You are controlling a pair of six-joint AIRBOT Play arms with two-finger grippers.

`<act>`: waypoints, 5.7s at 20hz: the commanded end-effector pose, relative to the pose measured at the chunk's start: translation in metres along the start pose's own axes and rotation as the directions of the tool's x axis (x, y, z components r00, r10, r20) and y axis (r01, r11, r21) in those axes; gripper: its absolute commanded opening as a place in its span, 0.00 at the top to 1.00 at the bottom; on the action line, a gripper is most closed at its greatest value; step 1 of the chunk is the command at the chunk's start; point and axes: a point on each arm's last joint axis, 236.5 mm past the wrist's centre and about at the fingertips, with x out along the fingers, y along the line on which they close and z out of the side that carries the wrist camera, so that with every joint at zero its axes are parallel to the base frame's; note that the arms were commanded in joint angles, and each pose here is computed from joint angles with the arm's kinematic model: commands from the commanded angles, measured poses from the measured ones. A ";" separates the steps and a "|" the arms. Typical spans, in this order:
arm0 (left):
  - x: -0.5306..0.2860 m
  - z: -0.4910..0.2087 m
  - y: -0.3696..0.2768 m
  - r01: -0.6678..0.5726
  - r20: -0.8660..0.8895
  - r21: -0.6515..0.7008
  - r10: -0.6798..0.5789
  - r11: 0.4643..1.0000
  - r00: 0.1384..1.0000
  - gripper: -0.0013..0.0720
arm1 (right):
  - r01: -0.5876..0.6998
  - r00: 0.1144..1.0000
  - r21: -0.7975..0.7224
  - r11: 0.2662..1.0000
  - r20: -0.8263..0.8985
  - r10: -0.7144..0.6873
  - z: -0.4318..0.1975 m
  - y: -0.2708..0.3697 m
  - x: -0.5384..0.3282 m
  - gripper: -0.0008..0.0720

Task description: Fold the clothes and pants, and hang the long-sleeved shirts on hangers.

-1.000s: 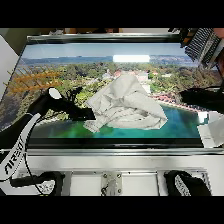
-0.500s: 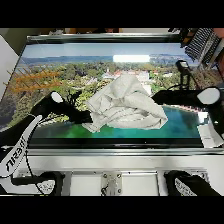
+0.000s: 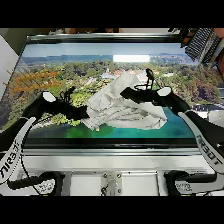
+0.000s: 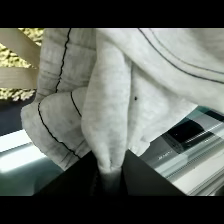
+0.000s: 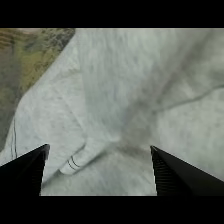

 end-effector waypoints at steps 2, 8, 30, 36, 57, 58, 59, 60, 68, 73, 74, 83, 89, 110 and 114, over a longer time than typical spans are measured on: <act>-0.010 0.006 0.008 0.005 0.025 -0.028 -0.004 1.000 1.000 0.95 | -0.112 0.994 -0.002 0.994 0.006 0.112 0.001 0.024 0.053 0.46; -0.151 0.067 -0.020 -0.006 0.348 0.065 -0.017 0.998 0.937 0.95 | 0.046 0.985 -0.405 0.913 0.168 0.025 0.092 0.048 -0.085 0.96; -0.164 0.048 0.035 -0.089 0.352 -0.059 0.104 0.994 0.930 0.95 | 0.401 0.913 -0.117 0.909 0.131 -0.386 0.066 -0.076 -0.244 0.06; -0.157 0.053 0.042 -0.087 0.343 -0.075 0.107 0.993 0.933 0.95 | 0.342 0.930 0.099 0.934 -0.176 -0.322 -0.042 -0.114 -0.158 0.06; -0.386 0.018 -0.109 -0.310 0.818 0.167 0.043 0.936 0.573 0.95 | 0.325 0.768 -0.299 0.897 0.637 -0.066 0.126 0.097 -0.377 0.96; -0.405 -0.004 -0.133 -0.332 0.858 0.184 0.014 0.925 0.514 0.95 | 0.360 0.714 -0.311 0.879 0.699 -0.046 0.125 0.117 -0.410 0.96; -0.418 -0.024 -0.150 -0.344 0.884 0.191 -0.009 0.919 0.468 0.95 | 0.398 0.660 -0.316 0.861 0.750 -0.030 0.118 0.135 -0.440 0.96; -0.429 -0.046 -0.167 -0.360 0.906 0.201 -0.034 0.911 0.421 0.95 | 0.429 0.618 -0.312 0.848 0.786 -0.023 0.109 0.146 -0.460 0.96; -0.451 -0.128 -0.155 -0.384 0.955 -0.014 0.127 0.923 0.269 0.95 | 0.657 0.477 -0.006 0.754 0.778 -0.410 0.053 0.080 -0.516 0.96; -0.380 -0.058 -0.073 -0.318 0.763 -0.118 0.291 0.941 0.578 0.95 | 0.570 0.616 0.045 0.820 0.637 -0.463 0.067 0.019 -0.463 0.96; -0.363 -0.034 -0.047 -0.303 0.721 -0.156 0.318 0.940 0.616 0.95 | 0.556 0.646 0.058 0.829 0.597 -0.475 0.074 -0.002 -0.447 0.96; -0.238 0.173 0.050 -0.245 0.562 -0.131 0.276 0.961 0.780 0.32 | 0.439 0.750 0.063 0.896 0.523 -0.405 0.199 -0.093 -0.285 0.25; -0.258 0.160 0.072 -0.225 0.484 -0.215 0.304 0.950 0.821 0.07 | 0.420 0.830 -0.031 0.907 0.417 -0.370 0.181 -0.066 -0.278 0.00; -0.121 -0.069 0.186 -0.157 0.250 -0.606 0.375 0.780 0.893 0.07 | -0.008 0.753 -0.377 0.926 -0.612 -0.243 -0.289 0.018 -0.015 0.01; -0.122 -0.067 0.187 -0.156 0.259 -0.606 0.379 0.780 0.889 0.07 | -0.023 0.762 -0.361 0.932 -0.611 -0.217 -0.296 0.029 -0.010 0.22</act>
